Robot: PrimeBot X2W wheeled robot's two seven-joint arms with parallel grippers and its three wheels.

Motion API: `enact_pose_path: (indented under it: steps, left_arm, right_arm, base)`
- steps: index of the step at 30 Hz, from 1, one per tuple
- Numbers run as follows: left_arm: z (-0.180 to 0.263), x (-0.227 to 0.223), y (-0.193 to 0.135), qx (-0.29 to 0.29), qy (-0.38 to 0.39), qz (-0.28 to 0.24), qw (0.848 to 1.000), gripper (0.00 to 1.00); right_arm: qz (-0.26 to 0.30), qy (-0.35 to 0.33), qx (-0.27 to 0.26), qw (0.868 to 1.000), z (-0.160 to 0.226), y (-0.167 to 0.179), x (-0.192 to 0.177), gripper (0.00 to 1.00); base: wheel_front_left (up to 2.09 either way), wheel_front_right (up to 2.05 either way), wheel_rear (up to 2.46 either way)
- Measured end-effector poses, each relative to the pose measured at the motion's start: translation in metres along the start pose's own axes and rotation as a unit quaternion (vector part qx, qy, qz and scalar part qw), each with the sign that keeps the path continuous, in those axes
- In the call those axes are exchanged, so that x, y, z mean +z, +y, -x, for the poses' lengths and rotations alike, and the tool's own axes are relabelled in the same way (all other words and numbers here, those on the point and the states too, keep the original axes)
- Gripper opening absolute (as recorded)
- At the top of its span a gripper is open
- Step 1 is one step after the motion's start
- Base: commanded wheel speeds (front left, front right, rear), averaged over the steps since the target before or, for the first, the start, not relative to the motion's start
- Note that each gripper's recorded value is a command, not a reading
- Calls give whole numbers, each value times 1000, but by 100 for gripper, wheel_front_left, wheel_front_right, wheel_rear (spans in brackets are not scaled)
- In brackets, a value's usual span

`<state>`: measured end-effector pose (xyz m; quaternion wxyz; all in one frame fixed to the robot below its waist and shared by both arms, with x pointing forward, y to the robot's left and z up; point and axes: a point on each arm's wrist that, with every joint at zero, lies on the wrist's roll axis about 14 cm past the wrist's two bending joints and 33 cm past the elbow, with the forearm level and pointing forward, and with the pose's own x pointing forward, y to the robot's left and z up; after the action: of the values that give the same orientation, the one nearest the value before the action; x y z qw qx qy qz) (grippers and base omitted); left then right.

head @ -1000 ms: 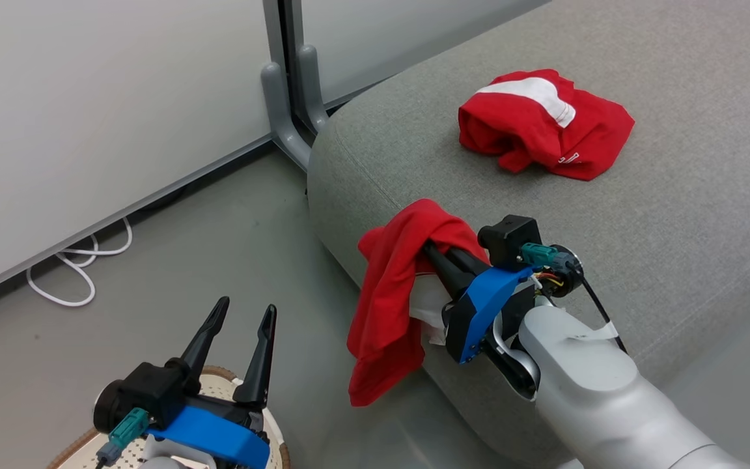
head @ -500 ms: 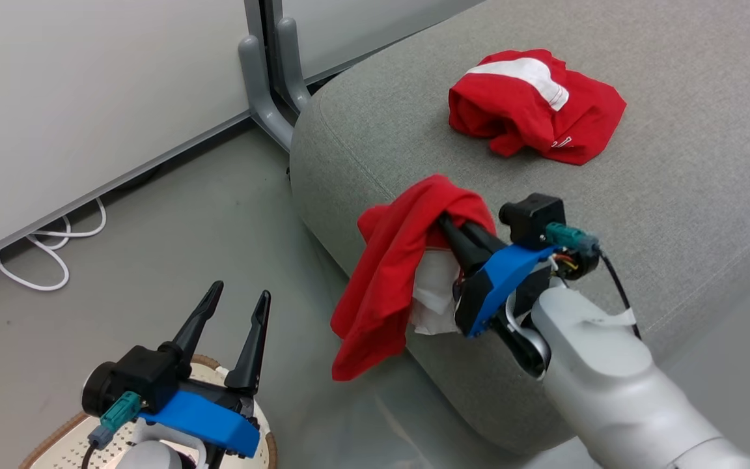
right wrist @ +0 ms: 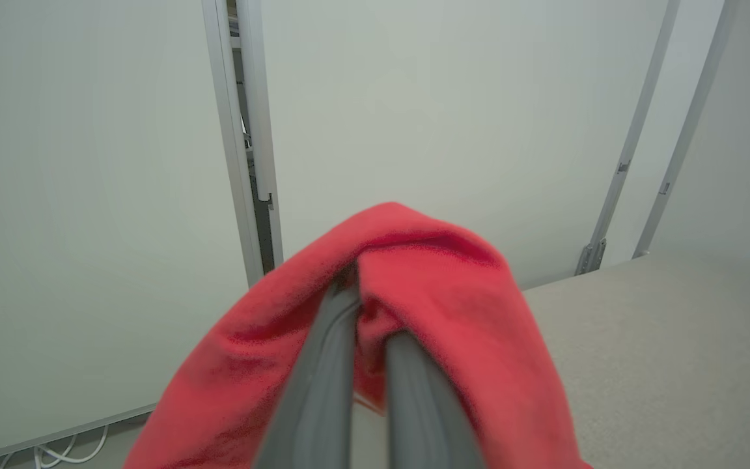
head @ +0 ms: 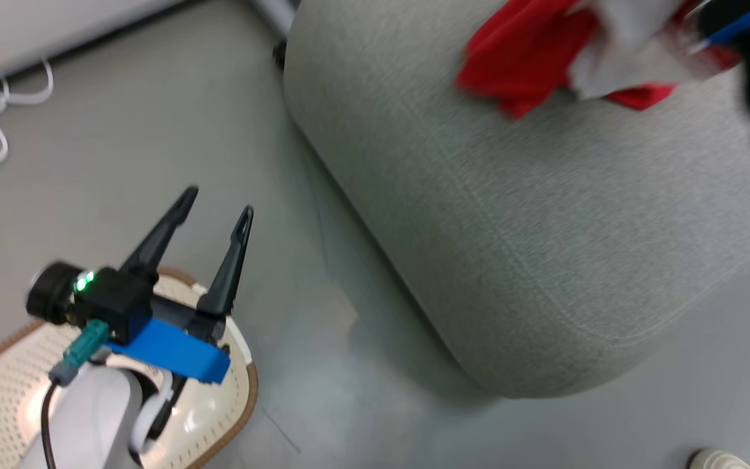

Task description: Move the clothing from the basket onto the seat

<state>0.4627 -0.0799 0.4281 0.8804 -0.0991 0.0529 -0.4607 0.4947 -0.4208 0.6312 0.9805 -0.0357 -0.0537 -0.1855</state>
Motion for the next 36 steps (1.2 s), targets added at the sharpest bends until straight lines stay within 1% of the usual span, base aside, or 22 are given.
enact_pose_path:
  steps: [3, 5, 7, 8, 9, 13, 16, 19, 21, 24, 25, 26, 27, 28, 29, 36]
  left_arm:
    - [-9, -7, 13, -9, 2, -3, 1000, 100]
    - [-11, -10, 19, -9, 2, -4, 1000, 100]
    - [-13, -19, 30, -8, 7, -2, 1000, 100]
    - [-15, -30, 38, -9, 12, 4, 1000, 100]
    - [-15, -30, 38, -9, 12, 4, 1000, 100]
    - [-19, -44, 53, -5, 10, 15, 1000, 100]
    - [-15, -58, 62, 2, 18, 22, 1000, 100]
    - [-11, -68, 68, 7, 24, 27, 999, 100]
    - [-8, -71, 72, 12, 23, 27, 999, 100]
    - [-7, -69, 73, 17, 19, 28, 999, 100]
    - [-7, -66, 73, 19, 16, 27, 999, 100]
    - [-6, -60, 74, 24, 8, 25, 999, 100]
    - [-6, -60, 74, 24, 8, 25, 999, 100]
    - [-6, -58, 73, 25, 4, 25, 999, 100]
    - [-6, -55, 71, 26, 0, 26, 999, 100]
    - [4, -35, 55, 45, -16, 41, 998, 100]
  right_arm:
    - [23, -11, -36, 999, -23, -28, 3, 0]
    - [26, -10, -44, 999, -29, -33, -1, 0]
    - [29, -1, -56, 998, -41, -36, -18, 0]
    - [31, 14, -67, 997, -49, -40, -41, 0]
    - [31, 14, -67, 997, -49, -40, -41, 0]
    - [38, 52, -90, 994, -53, -47, -93, 0]
    - [29, 95, -95, 991, -45, -38, -146, 0]
    - [29, 125, -93, 987, -38, -29, -181, 0]
    - [30, 129, -90, 987, -37, -24, -190, 0]
    - [29, 124, -87, 988, -36, -19, -189, 0]
    - [33, 124, -86, 988, -35, -19, -188, 13]
    - [41, 124, -85, 988, -32, -21, -186, 36]
    - [41, 124, -85, 988, -32, -21, -186, 57]
    - [44, 124, -84, 988, -30, -21, -184, 93]
    - [47, 123, -83, 988, -29, -20, -182, 100]
    - [50, 115, -70, 990, -10, -15, -163, 100]
  base:
    - [0, 0, 0]
    - [0, 0, 0]
    - [0, 0, 0]
    - [0, 0, 0]
    - [0, 0, 0]
    - [0, 0, 0]
    - [0, 0, 0]
    - [0, 0, 0]
    - [0, 0, 0]
    - [0, 0, 0]
    - [0, 0, 0]
    - [0, 0, 0]
    - [0, 0, 0]
    - [0, 0, 0]
    - [0, 0, 0]
    - [0, 0, 0]
